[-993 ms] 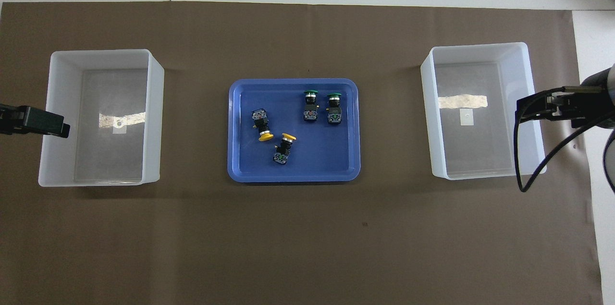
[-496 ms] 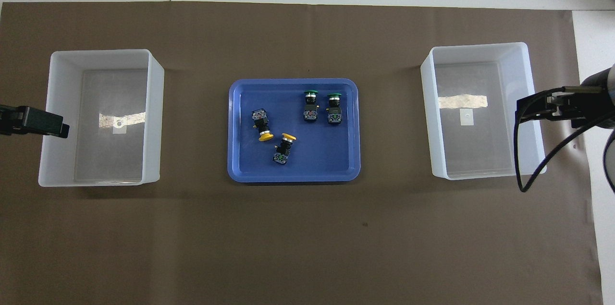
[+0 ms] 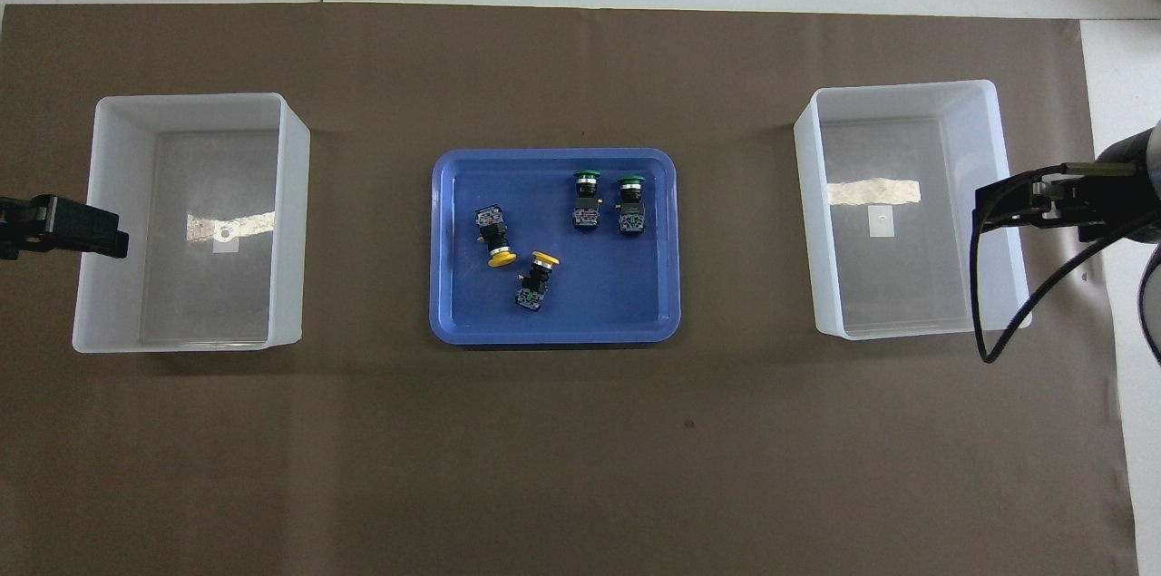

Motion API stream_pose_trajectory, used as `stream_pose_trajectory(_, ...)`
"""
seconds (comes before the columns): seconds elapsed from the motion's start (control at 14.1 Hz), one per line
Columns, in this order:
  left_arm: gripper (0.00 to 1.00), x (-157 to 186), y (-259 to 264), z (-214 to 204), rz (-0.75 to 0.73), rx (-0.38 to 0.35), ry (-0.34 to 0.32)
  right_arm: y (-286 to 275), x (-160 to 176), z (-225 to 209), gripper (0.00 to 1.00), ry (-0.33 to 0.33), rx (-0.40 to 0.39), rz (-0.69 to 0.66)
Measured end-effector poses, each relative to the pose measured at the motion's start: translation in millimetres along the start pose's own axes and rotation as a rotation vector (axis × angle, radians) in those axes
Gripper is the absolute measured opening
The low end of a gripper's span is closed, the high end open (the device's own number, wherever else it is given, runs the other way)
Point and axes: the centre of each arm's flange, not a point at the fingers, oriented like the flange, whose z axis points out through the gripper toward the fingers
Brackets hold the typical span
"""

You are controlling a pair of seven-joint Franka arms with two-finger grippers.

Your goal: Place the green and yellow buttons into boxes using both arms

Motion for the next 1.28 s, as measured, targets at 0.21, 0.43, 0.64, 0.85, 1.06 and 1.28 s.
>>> stream_pose_trajectory(0.21,1.00,2.3,4.4,2.9,0.005,0.002,-0.004,0.0,0.0,0.0,1.00,0.000,0.000,0.000)
stream_pose_trajectory(0.43,1.00,19.1,31.6,22.2,-0.057,0.000,-0.008,0.0,0.0,0.0,1.00,0.000,0.000,0.000)
stream_pose_trajectory(0.64,1.00,49.1,77.8,58.8,-0.201,-0.011,0.014,0.0,0.0,0.0,1.00,0.000,0.000,0.000)
stream_pose_trajectory(0.85,1.00,78.7,130.8,108.3,-0.362,-0.038,0.050,0.0,0.0,0.0,1.00,0.000,0.000,0.000)
stream_pose_trajectory(1.06,1.00,88.0,157.7,152.6,-0.455,-0.073,0.085,0.0,0.0,0.0,1.00,0.000,0.000,0.000)
stream_pose_trajectory(1.28,1.00,84.5,194.8,175.5,-0.548,-0.102,0.102,0.0,0.0,0.0,1.00,0.000,0.000,0.000)
